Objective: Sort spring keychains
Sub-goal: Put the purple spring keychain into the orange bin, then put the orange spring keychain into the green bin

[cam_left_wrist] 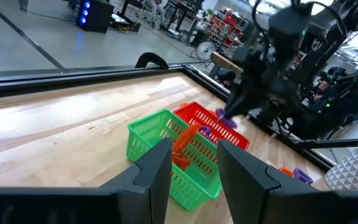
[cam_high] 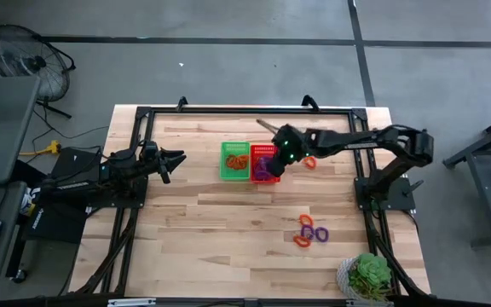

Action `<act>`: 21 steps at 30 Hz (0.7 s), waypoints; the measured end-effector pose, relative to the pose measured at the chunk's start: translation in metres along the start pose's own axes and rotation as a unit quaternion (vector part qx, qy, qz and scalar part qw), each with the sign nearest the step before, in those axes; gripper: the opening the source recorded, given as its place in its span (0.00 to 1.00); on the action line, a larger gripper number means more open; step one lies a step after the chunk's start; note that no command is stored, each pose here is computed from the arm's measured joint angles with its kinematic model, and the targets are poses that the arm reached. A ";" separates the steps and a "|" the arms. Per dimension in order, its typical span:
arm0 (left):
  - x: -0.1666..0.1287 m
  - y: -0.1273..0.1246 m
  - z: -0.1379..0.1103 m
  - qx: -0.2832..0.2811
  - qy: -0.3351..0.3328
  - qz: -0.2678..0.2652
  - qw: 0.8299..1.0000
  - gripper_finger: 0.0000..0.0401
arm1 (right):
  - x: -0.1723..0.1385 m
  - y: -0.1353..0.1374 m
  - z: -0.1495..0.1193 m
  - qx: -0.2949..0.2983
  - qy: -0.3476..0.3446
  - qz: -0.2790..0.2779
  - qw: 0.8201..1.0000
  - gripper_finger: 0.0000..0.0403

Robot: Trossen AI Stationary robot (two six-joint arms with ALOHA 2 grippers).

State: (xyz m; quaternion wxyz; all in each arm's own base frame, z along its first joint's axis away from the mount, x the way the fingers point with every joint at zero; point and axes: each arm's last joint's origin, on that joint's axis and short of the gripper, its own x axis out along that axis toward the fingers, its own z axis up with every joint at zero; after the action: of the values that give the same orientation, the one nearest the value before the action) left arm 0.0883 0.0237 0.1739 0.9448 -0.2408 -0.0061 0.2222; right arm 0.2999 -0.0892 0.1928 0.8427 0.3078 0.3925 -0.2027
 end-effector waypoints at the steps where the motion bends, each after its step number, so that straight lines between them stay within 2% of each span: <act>1: 0.000 0.000 0.000 0.000 0.000 0.000 1.000 0.31 | 0.005 0.001 -0.003 -0.003 0.006 -0.008 1.000 0.03; 8: 0.000 0.000 0.000 0.000 0.000 0.000 1.000 0.31 | 0.024 0.003 -0.014 -0.006 0.028 -0.036 0.999 0.06; 14: 0.000 0.000 0.000 0.000 0.000 0.000 1.000 0.31 | 0.022 0.002 -0.013 0.012 0.016 -0.053 0.998 0.23; 21: 0.000 0.000 0.000 0.000 0.000 0.000 1.000 0.31 | 0.018 -0.003 -0.007 0.055 0.022 -0.029 0.998 0.40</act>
State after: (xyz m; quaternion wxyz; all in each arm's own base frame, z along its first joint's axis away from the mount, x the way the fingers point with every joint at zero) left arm 0.0883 0.0238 0.1738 0.9447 -0.2407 -0.0059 0.2225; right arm 0.3052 -0.0882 0.1739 0.8096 0.3469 0.4074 -0.2413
